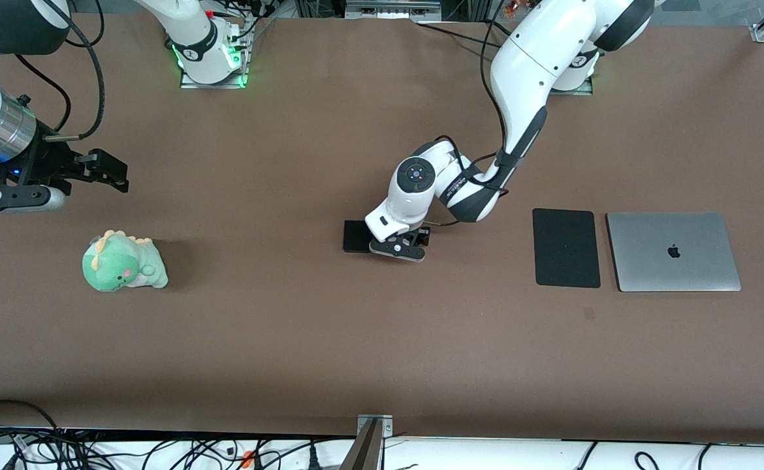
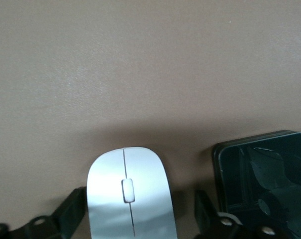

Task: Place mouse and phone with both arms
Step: 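Lower the left gripper over the white mouse and close on it, then carry the mouse onto the pad while the right gripper reaches the phone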

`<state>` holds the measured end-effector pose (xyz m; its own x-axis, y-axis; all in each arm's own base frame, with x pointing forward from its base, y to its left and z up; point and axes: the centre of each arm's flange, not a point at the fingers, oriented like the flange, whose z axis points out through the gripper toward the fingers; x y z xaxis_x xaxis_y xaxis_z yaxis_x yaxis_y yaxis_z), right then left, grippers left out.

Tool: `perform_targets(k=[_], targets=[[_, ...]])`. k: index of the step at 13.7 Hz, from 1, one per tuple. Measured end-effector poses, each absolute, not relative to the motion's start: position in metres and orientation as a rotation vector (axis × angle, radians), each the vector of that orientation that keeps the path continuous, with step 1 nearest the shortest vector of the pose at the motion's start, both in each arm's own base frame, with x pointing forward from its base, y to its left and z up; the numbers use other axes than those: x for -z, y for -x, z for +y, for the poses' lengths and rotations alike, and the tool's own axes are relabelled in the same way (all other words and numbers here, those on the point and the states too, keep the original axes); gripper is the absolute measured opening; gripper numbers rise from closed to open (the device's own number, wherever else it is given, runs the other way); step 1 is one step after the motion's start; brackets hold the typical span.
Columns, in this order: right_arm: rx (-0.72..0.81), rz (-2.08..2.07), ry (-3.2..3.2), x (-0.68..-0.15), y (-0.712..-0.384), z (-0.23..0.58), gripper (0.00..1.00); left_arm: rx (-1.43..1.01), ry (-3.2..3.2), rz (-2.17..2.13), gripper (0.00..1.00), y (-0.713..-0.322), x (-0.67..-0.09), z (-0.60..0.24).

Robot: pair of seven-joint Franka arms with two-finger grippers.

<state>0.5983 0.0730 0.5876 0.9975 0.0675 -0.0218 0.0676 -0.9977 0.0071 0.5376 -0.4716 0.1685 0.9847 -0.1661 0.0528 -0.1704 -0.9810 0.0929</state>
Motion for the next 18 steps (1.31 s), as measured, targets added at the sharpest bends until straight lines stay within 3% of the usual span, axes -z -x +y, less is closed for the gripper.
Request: perform_targets(k=[3,8,13,18], targets=[[0.058,0.109,-3.128,-0.580,-0.600,0.074,1.00,-0.042,-3.058,-0.264,0.61,-0.537,-0.175,-0.470],[0.120,0.150,-3.116,-0.559,-0.605,0.092,1.00,0.073,-3.189,-0.219,0.61,-0.560,-0.233,-0.429],[0.159,0.250,-3.101,-0.547,-0.601,0.132,1.00,0.270,-3.329,0.074,0.61,-0.618,-0.318,-0.303],[0.239,0.289,-3.073,-0.506,-0.608,0.162,1.00,0.378,-3.287,0.043,0.61,-0.664,-0.316,-0.159]])
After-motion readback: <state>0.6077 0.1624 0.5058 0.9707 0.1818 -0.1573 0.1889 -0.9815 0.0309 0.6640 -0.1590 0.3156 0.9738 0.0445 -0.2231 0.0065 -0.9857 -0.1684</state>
